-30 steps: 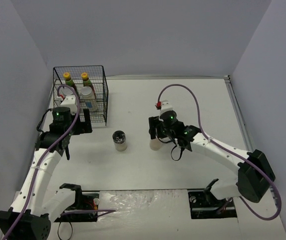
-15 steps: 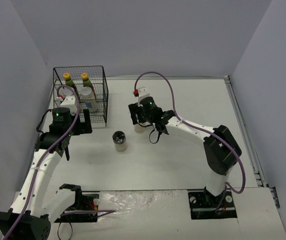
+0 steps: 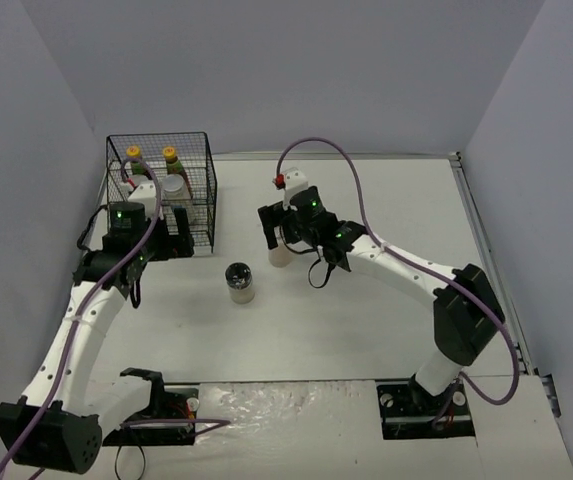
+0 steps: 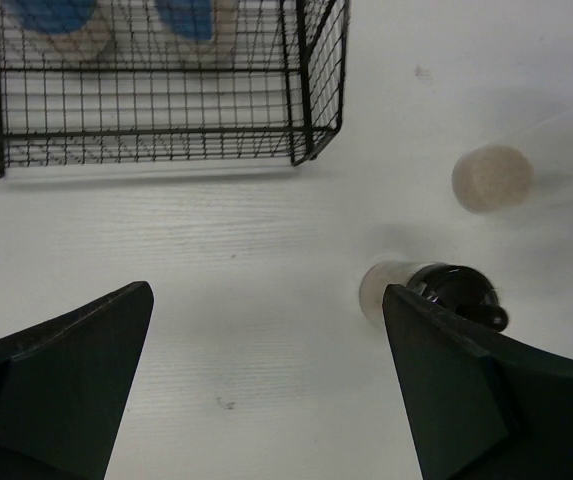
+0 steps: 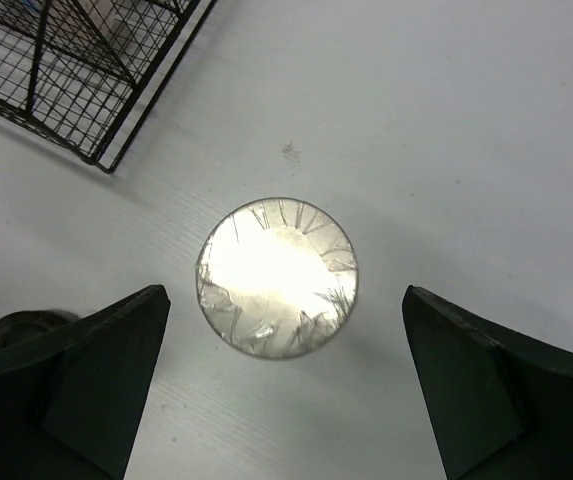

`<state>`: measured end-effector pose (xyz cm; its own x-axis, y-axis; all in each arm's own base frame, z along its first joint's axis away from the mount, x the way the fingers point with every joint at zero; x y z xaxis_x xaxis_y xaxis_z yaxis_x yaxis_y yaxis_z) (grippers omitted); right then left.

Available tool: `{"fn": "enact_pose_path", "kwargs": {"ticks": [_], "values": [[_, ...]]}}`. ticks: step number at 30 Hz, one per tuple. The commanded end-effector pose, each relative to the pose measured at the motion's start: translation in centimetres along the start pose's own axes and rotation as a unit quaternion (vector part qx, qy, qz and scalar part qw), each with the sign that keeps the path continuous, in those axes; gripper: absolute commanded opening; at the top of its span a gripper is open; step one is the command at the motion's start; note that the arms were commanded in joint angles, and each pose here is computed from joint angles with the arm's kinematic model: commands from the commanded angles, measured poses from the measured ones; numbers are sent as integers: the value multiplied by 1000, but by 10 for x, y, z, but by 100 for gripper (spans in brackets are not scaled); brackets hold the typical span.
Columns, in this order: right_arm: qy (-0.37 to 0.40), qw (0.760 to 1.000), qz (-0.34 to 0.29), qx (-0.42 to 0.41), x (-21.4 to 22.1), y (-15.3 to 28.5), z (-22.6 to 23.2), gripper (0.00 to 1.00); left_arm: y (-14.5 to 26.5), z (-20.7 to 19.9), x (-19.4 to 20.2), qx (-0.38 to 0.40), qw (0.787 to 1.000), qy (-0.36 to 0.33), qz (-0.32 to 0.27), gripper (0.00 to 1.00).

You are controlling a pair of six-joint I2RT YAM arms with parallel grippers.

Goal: Organize the condiment bottles

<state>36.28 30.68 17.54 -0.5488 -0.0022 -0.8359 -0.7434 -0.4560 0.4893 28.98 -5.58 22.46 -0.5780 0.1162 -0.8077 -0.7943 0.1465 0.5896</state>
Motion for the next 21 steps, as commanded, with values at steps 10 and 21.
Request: {"fn": "enact_pose_path", "kwargs": {"ticks": [10, 21], "values": [[-70, 973, -160, 149, -35, 180, -104, 100, -36, -140, -94, 127, 988, -73, -56, 97], [-113, 961, -176, 183, -6, 210, -141, 100, -103, -200, -84, 148, 980, -131, 4, 97]]}}
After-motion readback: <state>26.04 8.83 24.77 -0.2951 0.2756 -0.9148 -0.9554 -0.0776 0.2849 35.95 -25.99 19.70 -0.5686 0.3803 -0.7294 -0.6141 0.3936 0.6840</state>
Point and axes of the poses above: each gripper's point midway between its finger pads, its own y axis back along the fingers, its own z axis along the line the jaws close on, x = y × z, the point moved 1 cm from there along y, back along the fingers, and after that the axes turned 13 degrees about -y, right-handed, at the moved point
